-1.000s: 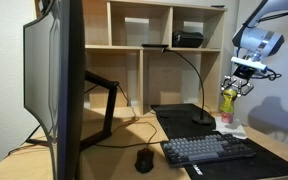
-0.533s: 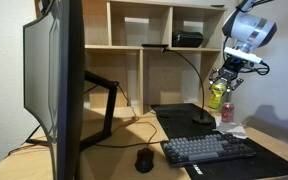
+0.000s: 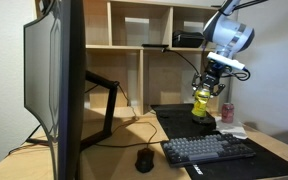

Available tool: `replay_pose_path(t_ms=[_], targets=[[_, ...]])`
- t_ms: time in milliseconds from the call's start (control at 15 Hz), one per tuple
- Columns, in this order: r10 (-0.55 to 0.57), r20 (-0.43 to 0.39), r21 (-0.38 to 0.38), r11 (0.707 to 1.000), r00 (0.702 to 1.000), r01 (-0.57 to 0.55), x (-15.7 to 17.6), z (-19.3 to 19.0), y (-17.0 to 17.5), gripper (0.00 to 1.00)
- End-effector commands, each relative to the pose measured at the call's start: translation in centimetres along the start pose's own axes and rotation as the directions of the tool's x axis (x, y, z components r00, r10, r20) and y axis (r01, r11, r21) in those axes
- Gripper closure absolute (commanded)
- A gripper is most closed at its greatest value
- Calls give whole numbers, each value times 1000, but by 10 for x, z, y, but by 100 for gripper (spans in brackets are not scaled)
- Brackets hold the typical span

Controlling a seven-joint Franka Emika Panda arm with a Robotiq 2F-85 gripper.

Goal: Move the yellow soda can to the left side of the desk

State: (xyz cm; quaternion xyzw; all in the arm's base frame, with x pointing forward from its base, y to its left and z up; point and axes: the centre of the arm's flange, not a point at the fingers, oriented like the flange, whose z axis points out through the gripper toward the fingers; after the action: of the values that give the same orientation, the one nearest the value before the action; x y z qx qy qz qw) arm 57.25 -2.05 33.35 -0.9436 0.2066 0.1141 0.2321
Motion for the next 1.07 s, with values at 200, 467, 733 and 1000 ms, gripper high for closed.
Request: replay_pose_path(t_ms=[200, 467, 733, 1000], targets=[[-143, -1, -24, 990, 990, 143, -31, 45, -75, 41], [-181, 20, -86, 979, 983, 182, -20, 71, -96, 66], [-278, 54, -124, 951, 959, 283, -28, 122, -167, 66], [-280, 50, -93, 955, 959, 283, -46, 134, -192, 66]])
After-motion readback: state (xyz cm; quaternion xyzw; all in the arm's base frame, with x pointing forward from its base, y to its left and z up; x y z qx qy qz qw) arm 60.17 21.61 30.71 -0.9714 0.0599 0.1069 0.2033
